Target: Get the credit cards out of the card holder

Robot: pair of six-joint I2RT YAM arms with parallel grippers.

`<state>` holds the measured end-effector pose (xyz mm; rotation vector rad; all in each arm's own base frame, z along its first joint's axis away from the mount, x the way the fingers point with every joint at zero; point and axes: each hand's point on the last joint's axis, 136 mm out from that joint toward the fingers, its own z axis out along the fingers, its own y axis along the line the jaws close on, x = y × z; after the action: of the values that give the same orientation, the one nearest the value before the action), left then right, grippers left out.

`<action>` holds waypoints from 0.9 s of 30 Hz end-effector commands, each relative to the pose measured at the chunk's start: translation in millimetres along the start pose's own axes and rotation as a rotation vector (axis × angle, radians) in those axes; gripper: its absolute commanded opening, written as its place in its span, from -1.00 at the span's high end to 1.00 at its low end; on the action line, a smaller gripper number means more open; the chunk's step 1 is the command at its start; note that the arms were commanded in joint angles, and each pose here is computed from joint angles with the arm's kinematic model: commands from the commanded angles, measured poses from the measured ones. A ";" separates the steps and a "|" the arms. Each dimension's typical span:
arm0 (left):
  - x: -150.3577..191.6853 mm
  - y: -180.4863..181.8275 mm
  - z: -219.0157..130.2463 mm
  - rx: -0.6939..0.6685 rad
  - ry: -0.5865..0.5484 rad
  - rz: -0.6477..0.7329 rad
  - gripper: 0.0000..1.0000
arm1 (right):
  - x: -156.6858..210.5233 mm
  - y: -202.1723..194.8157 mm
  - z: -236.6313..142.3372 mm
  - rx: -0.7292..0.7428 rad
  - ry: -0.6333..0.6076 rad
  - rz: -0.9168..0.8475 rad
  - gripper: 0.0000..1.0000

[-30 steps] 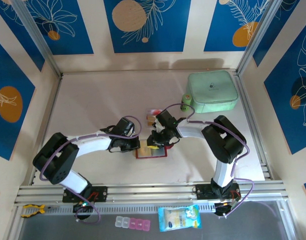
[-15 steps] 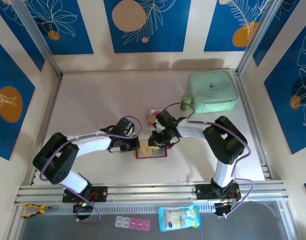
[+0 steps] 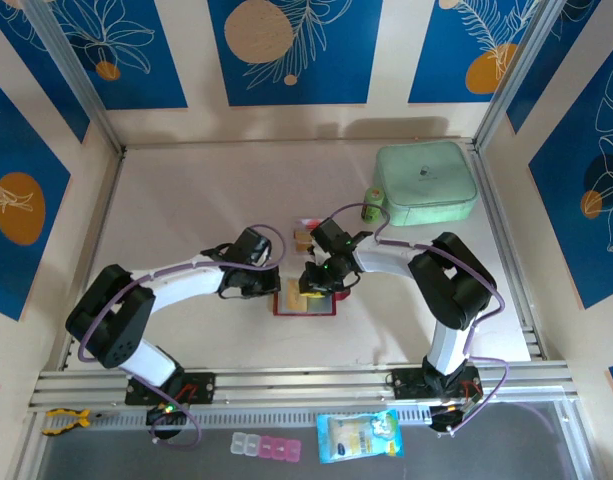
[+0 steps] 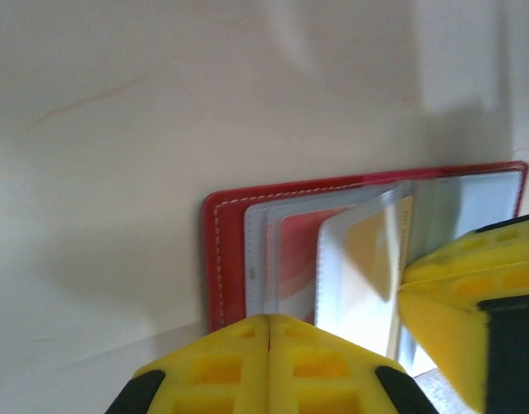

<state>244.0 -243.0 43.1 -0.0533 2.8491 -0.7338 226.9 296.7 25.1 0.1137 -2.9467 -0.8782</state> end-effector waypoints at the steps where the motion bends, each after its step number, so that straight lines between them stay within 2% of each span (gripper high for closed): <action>1: -5.7 -3.4 -11.8 -0.007 -0.004 0.021 0.96 | 0.6 8.0 -15.0 0.005 -0.016 -0.025 0.51; 6: -4.5 -11.9 -17.1 0.029 -0.012 -0.001 0.96 | -0.4 13.6 -24.6 -0.013 -0.045 -0.032 0.50; 13: 9.7 -20.4 -1.0 0.068 0.030 -0.012 0.96 | 2.1 22.3 -28.2 -0.083 -0.040 -0.009 0.48; 27: 26.0 2.0 22.1 0.008 0.084 -0.019 0.99 | 5.0 7.1 -16.2 -0.067 -0.013 0.043 0.48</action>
<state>229.6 -254.8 27.2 -0.0636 2.9034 -0.7742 227.3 295.0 47.3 0.0694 -2.9454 -0.9743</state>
